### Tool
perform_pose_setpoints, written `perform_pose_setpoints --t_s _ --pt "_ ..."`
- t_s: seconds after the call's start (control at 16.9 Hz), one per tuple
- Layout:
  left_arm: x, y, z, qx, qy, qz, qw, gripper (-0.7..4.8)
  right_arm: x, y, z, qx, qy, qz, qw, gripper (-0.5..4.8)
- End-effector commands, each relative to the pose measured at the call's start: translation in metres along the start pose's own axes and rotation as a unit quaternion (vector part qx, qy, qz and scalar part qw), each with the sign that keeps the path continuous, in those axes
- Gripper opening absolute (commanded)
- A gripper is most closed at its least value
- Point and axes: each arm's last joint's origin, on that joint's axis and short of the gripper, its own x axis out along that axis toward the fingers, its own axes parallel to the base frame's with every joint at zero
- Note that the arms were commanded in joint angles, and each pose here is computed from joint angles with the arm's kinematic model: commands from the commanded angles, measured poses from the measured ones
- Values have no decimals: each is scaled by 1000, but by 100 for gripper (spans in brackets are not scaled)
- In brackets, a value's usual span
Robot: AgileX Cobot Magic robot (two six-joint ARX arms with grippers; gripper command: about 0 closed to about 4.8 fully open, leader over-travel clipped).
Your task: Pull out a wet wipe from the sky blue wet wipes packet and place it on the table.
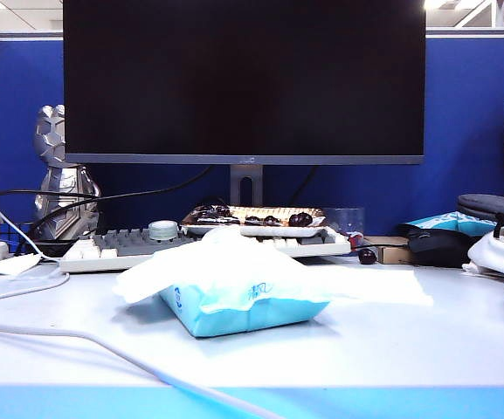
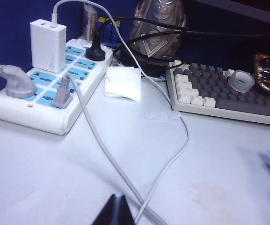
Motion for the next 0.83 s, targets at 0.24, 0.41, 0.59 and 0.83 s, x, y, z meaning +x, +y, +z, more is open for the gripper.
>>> perform_pose_setpoints --t_s 0.24,0.41,0.59,0.83 --pt "0 0 0 2 -2 -1 1000 -3 0 0 -2 -2 9 -1 1000 0" --pt "0 0 0 2 -2 -1 1000 -3 0 0 -2 -2 9 -1 1000 0" --pt "0 0 0 2 -2 -1 1000 -3 0 0 -1 14 4 4 1000 0" --pt "0 0 0 2 -2 -1 1000 -3 -1 6 4 143 5 94 985 0"
